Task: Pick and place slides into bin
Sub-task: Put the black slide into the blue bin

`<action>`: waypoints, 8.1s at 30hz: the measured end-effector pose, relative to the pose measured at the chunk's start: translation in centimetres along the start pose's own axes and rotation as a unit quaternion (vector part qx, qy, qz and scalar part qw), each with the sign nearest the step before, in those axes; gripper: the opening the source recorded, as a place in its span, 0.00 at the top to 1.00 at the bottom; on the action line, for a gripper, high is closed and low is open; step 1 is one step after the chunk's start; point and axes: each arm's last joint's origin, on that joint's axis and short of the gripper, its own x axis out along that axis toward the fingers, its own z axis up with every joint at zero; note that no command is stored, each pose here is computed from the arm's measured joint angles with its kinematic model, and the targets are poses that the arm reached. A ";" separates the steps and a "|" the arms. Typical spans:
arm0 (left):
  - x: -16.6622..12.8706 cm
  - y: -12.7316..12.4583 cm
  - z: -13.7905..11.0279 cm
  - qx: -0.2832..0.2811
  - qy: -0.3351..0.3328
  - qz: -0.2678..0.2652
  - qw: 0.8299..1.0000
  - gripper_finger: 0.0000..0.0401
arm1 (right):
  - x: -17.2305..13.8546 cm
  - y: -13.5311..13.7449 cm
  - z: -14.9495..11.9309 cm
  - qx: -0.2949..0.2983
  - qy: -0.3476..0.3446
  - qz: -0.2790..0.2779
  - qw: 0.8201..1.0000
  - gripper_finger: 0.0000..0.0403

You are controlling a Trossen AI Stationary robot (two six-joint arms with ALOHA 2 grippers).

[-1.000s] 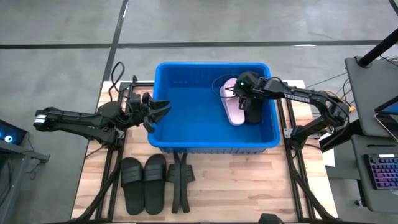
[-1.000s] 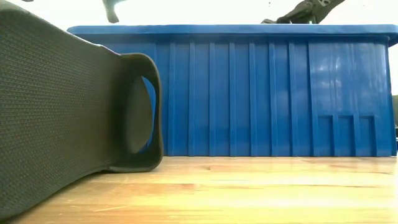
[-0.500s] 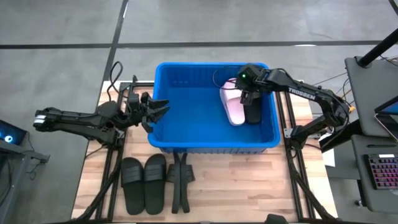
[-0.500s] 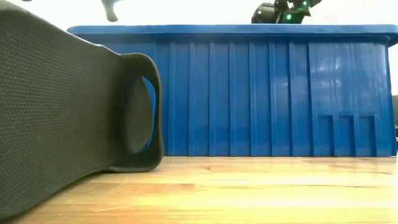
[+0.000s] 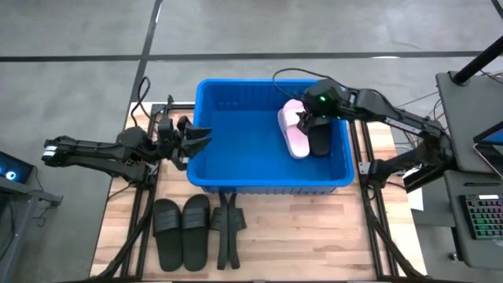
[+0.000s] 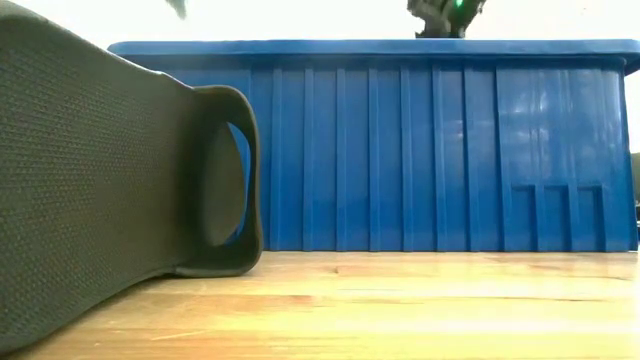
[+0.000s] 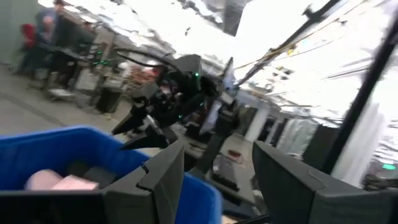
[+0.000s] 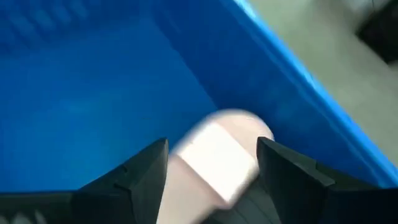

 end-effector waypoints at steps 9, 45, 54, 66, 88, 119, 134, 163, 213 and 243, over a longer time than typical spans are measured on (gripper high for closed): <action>0.0 -0.5 0.4 -0.030 -0.008 -0.059 0.998 0.56 | -8.4 4.8 1.0 0.065 -0.222 0.068 0.970 0.44; 3.0 -8.2 0.8 -0.046 0.377 -0.089 0.921 0.56 | -15.3 12.9 -1.7 0.010 -0.336 0.027 0.941 0.45; 3.0 -9.5 -2.4 -0.064 0.474 -0.023 0.878 0.56 | -15.2 10.9 -4.1 -0.008 -0.256 0.094 0.962 0.45; 1.1 -12.0 -8.3 -0.063 0.630 0.093 0.768 0.56 | -14.3 10.8 -5.3 -0.010 -0.220 0.078 0.972 0.44; -2.7 -13.9 -15.9 0.052 0.713 0.197 0.670 0.56 | -13.1 11.4 -6.3 -0.036 -0.205 0.066 0.976 0.44; -5.9 -14.0 -21.1 0.229 0.696 0.236 0.638 0.56 | -13.0 11.4 -6.4 -0.041 -0.201 0.063 0.977 0.44; -6.4 -13.3 -23.2 0.268 0.701 0.281 0.598 0.56 | -13.0 11.3 -6.4 -0.041 -0.201 0.063 0.977 0.44; -5.8 -14.0 -20.0 0.337 0.719 0.299 0.530 0.97 | -13.0 11.4 -6.4 -0.042 -0.200 0.063 0.977 0.44; 1.0 -17.0 -0.9 0.273 0.363 0.221 0.863 1.00 | -13.0 11.3 -6.4 0.017 -0.199 0.070 0.977 0.44; 19.2 -2.2 -1.9 0.320 0.212 0.443 0.810 1.00 | -14.4 4.4 -8.7 0.207 -0.209 -0.045 0.955 0.44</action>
